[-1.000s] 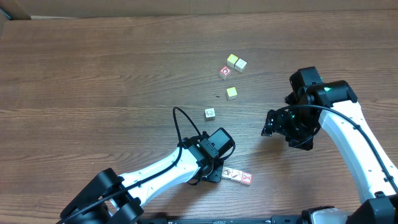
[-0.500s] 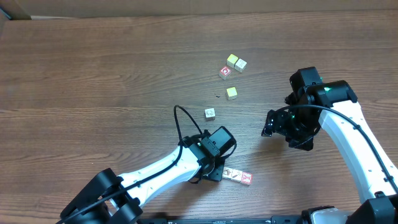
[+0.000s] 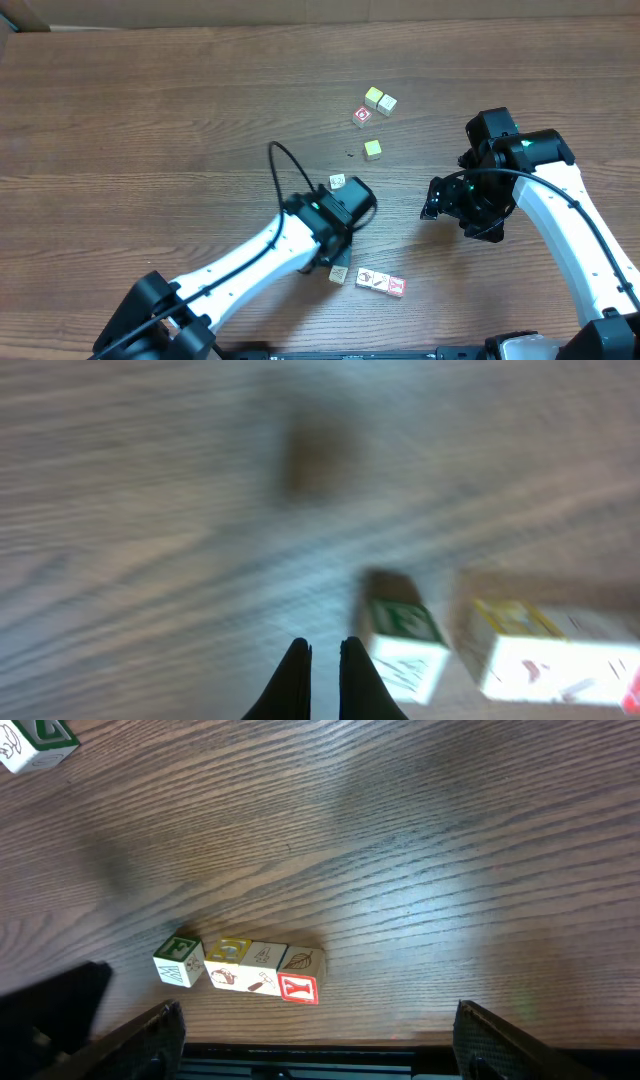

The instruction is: Flip 5 blocks

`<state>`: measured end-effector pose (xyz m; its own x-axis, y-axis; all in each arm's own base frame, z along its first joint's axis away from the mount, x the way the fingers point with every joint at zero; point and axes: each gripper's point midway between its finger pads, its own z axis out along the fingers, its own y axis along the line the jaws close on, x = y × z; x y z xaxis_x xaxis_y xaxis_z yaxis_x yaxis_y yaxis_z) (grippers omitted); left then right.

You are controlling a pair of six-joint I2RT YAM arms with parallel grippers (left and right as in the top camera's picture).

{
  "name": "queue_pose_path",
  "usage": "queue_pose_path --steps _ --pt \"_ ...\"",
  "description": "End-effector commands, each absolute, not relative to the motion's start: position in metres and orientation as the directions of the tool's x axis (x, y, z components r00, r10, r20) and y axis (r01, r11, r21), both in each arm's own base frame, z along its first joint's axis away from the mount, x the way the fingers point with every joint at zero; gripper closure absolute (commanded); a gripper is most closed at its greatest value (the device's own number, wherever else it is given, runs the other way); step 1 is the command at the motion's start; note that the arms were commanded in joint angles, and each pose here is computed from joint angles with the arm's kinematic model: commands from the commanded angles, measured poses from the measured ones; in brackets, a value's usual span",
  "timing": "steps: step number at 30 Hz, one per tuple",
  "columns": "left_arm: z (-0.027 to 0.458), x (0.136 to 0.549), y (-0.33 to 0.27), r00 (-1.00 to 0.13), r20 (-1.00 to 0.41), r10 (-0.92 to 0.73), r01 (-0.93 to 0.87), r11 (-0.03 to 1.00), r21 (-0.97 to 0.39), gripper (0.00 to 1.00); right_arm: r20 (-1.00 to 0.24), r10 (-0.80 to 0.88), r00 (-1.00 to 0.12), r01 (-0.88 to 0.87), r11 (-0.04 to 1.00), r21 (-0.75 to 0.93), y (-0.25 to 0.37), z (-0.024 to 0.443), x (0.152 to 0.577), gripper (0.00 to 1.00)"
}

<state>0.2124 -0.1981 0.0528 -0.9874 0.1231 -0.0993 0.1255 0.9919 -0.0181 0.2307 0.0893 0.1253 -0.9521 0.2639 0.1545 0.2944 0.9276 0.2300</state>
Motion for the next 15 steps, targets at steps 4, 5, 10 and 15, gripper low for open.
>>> queue_pose_path --steps 4,5,10,15 --pt "0.047 0.222 -0.178 -0.984 -0.089 0.155 0.157 0.987 -0.02 0.96 0.117 0.246 -0.962 0.269 0.929 0.255 0.091 0.134 0.237 0.14" --pt "0.045 0.22 -0.177 -0.983 -0.081 0.165 0.167 0.986 -0.019 0.96 0.115 0.24 -0.964 0.262 0.931 0.255 0.091 0.134 0.237 0.14" --pt "0.027 0.198 -0.178 -0.979 -0.021 0.202 0.203 0.978 -0.046 0.96 0.115 0.238 -0.964 0.26 0.931 0.255 0.091 0.134 0.237 0.14" --pt "0.013 0.182 -0.184 -0.974 0.01 0.225 0.223 0.97 -0.096 0.96 0.115 0.238 -0.964 0.26 0.931 0.255 0.091 0.134 0.237 0.14"
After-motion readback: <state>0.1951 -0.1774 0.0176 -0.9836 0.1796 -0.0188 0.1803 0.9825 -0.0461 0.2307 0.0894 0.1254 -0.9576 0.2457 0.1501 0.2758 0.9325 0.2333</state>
